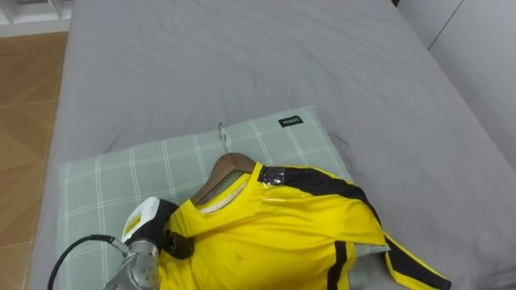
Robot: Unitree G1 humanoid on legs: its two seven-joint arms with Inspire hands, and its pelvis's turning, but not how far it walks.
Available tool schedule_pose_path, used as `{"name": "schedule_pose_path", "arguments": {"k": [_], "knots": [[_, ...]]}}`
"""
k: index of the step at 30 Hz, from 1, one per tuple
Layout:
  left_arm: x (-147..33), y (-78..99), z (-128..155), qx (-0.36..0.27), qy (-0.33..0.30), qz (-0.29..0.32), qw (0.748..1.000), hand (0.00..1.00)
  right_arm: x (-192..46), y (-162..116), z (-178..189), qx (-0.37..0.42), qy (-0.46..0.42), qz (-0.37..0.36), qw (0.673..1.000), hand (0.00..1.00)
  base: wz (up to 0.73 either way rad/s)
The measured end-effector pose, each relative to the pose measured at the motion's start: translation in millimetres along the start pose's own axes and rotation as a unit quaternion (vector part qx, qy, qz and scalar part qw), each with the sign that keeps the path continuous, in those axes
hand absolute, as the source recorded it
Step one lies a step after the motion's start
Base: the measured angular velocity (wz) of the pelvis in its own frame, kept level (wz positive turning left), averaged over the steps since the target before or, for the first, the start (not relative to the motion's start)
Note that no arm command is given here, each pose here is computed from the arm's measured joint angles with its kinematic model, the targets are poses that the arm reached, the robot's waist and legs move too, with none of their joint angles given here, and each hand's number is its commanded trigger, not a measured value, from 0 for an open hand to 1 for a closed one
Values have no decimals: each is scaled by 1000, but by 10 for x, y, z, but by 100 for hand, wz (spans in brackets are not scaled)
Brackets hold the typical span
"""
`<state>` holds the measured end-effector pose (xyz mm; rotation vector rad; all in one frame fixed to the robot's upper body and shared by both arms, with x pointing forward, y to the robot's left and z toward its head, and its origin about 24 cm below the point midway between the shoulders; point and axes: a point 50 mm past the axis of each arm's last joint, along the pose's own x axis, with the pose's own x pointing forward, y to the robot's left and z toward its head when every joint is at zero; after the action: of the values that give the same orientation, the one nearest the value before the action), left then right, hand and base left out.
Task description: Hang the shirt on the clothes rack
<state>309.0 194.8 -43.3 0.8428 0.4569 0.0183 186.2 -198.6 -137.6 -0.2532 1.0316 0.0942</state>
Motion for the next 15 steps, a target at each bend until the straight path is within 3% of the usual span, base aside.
{"name": "schedule_pose_path", "arguments": {"k": [15], "knots": [[0, 18, 6, 9, -3, 20, 1000, 100, 3, -14, 17, 1, 0, -9, 1000, 0, 0]]}}
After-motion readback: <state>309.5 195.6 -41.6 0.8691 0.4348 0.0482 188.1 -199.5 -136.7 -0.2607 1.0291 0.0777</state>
